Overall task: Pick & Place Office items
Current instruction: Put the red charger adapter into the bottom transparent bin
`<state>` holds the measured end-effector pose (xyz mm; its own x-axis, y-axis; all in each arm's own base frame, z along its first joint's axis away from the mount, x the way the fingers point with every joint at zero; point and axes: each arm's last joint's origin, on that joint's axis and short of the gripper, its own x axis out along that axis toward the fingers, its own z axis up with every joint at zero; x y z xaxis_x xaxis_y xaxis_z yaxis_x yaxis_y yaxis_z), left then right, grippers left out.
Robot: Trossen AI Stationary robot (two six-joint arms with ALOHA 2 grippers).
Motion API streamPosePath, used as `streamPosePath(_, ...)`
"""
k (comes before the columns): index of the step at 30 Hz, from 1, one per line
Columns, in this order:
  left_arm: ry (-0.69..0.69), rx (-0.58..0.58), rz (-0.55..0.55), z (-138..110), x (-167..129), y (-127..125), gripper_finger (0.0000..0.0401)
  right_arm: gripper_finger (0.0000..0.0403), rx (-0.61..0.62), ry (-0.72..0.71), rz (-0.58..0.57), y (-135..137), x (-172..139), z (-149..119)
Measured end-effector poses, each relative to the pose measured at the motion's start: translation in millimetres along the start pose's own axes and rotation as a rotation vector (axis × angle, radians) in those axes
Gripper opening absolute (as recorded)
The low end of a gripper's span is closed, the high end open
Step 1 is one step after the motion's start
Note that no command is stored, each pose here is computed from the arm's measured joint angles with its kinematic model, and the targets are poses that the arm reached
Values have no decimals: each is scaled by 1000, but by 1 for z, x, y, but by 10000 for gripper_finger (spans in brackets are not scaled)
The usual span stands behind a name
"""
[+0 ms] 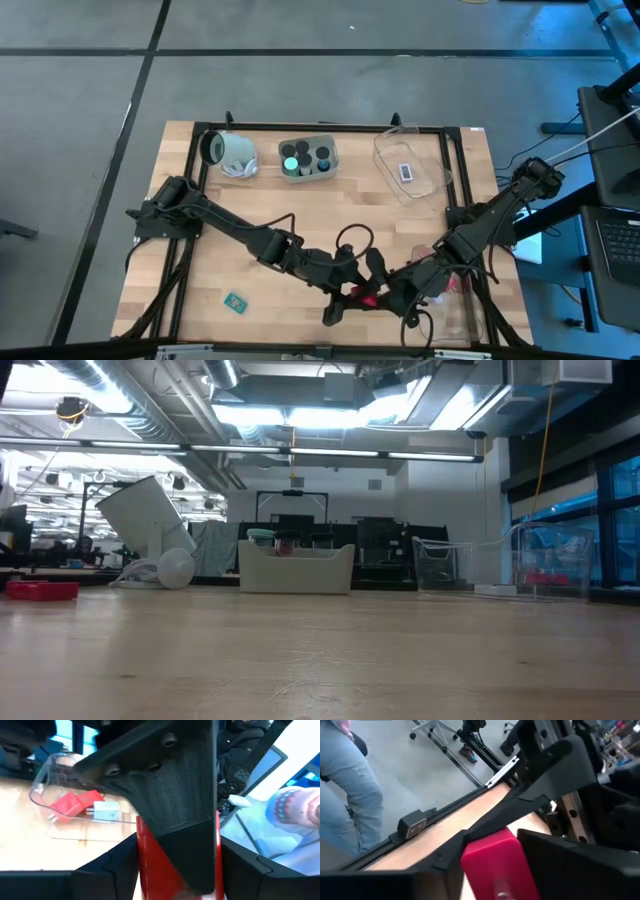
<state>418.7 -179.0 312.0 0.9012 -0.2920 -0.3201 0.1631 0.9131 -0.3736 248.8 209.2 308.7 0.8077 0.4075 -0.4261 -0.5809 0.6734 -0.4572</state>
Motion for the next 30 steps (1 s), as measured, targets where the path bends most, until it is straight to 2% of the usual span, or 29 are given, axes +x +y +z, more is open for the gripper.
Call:
streamPosePath(2,-1,-10,-16,1,1,0,221,136,-24,-3,3,0,0,0)
streamPosePath(13,-61,1,-25,8,0,1,261,123,37,25,24,2,0,-3)
streamPosePath(17,-53,-5,-18,17,-9,8,277,123,114,55,34,3,-3,-5)
streamPosePath(22,-14,4,42,35,-36,17,289,123,346,184,66,6,-18,-10)
streamPosePath(25,102,5,104,27,-41,25,288,123,554,300,63,1,-37,-4)
streamPosePath(30,261,-42,219,9,-43,33,285,123,884,611,51,11,-67,-6)
